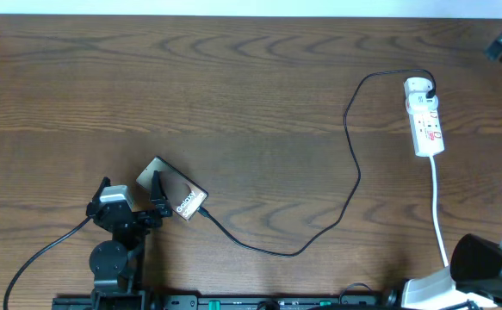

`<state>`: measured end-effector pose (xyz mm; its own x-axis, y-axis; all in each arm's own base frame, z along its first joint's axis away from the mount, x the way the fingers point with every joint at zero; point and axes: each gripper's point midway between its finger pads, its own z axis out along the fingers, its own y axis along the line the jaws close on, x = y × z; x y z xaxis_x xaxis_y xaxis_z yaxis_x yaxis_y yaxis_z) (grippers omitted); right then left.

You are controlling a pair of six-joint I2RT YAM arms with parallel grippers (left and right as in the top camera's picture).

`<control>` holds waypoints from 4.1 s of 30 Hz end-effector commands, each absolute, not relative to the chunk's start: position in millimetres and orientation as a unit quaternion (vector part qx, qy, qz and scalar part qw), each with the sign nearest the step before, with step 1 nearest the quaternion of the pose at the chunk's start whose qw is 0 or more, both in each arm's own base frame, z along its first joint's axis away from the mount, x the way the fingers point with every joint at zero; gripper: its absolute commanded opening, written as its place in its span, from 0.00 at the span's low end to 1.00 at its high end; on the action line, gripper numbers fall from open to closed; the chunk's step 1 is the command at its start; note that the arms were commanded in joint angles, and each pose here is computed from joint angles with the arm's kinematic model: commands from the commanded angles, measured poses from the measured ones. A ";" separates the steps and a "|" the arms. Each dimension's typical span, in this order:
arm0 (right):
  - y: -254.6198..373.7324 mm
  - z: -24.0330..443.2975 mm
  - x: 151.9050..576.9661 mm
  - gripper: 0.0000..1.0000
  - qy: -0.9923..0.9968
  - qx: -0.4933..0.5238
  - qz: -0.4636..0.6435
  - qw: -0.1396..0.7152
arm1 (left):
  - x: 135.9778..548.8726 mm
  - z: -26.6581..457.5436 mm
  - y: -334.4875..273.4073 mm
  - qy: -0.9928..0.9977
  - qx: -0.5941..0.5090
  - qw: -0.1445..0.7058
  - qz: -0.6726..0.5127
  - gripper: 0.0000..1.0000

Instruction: Plug charger to phone and switch on socket

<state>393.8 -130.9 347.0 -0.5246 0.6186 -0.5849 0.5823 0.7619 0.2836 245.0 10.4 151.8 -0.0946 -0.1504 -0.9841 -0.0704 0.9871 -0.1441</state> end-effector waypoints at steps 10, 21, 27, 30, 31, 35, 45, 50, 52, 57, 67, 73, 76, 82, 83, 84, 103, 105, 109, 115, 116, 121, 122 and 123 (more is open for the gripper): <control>-24.3 312.3 418.5 0.99 0.824 0.238 0.028 0.513 | 242.8 136.2 19.4 0.754 -0.096 0.649 -0.013 0.97; 7.4 241.1 360.0 0.99 0.743 0.114 0.053 0.657 | 242.8 136.2 19.4 0.754 -0.096 0.649 -0.013 0.98; 2.6 207.6 315.2 0.99 0.734 0.065 0.011 0.676 | 242.8 136.2 19.5 0.754 -0.097 0.649 -0.013 0.97; 0.8 201.0 299.2 0.99 0.724 0.064 0.011 0.687 | 242.8 136.2 19.5 0.754 -0.097 0.649 -0.013 0.98; 0.9 198.1 294.1 0.99 0.720 0.063 0.013 0.691 | 242.8 136.2 19.4 0.754 -0.096 0.649 -0.013 0.98; 4.0 187.3 279.3 0.99 0.709 0.053 0.027 0.703 | 242.8 136.2 19.5 0.754 -0.097 0.649 -0.013 0.97; 6.5 148.9 258.0 0.99 0.746 0.039 0.037 0.664 | 242.8 136.2 19.5 0.754 -0.097 0.649 -0.013 0.98; 7.0 135.0 249.0 0.99 0.764 0.028 0.035 0.644 | 242.8 136.2 19.4 0.754 -0.096 0.649 -0.013 0.98; 8.0 143.3 248.0 0.99 0.752 0.023 0.036 0.658 | 242.8 136.2 19.5 0.754 -0.097 0.649 -0.013 0.98; 9.1 155.8 245.9 0.99 0.734 0.024 0.044 0.678 | 242.8 136.2 19.5 0.754 -0.097 0.649 -0.013 0.97; 10.2 156.5 245.9 0.99 0.733 0.021 0.045 0.679 | 242.8 136.2 19.5 0.754 -0.097 0.649 -0.013 0.98; 10.2 156.6 245.9 0.99 0.733 0.021 0.045 0.679 | 242.8 136.2 19.4 0.754 -0.096 0.649 -0.013 0.97; 10.2 156.6 245.9 0.99 0.733 0.021 0.045 0.679 | 242.8 136.2 19.4 0.754 -0.096 0.649 -0.013 0.98; 10.2 156.6 245.9 0.99 0.733 0.021 0.045 0.679 | 242.8 136.2 19.5 0.754 -0.097 0.649 -0.013 0.98; 10.2 156.6 245.9 0.99 0.733 0.021 0.045 0.679 | 242.8 136.2 19.5 0.754 -0.097 0.649 -0.013 0.98; 10.2 156.5 246.0 0.99 0.733 0.021 0.045 0.679 | 242.8 136.2 19.5 0.754 -0.097 0.649 -0.013 0.98; 10.2 156.6 245.9 0.99 0.733 0.021 0.045 0.679 | 242.8 136.2 19.4 0.754 -0.096 0.649 -0.013 0.98; 10.1 156.6 246.0 0.99 0.733 0.021 0.045 0.679 | 242.8 136.2 19.5 0.754 -0.097 0.649 -0.013 0.98; 10.2 156.6 245.9 0.99 0.733 0.021 0.045 0.679 | 242.8 136.2 19.5 0.754 -0.097 0.649 -0.013 0.97; 10.2 156.6 245.9 0.99 0.733 0.021 0.045 0.679 | 242.8 136.2 19.5 0.754 -0.097 0.649 -0.013 0.98; 10.2 156.6 245.9 0.99 0.733 0.021 0.045 0.679 | 242.8 136.2 19.5 0.754 -0.097 0.649 -0.013 0.98; 10.2 156.6 245.9 0.99 0.733 0.021 0.045 0.679 | 242.8 136.2 19.4 0.754 -0.096 0.649 -0.013 0.98; 10.2 156.6 245.9 0.99 0.733 0.021 0.045 0.679 | 242.8 136.2 19.4 0.754 -0.096 0.649 -0.013 0.98; 10.2 156.6 245.9 0.99 0.733 0.021 0.045 0.679 | 242.8 136.2 19.4 0.754 -0.096 0.649 -0.013 0.98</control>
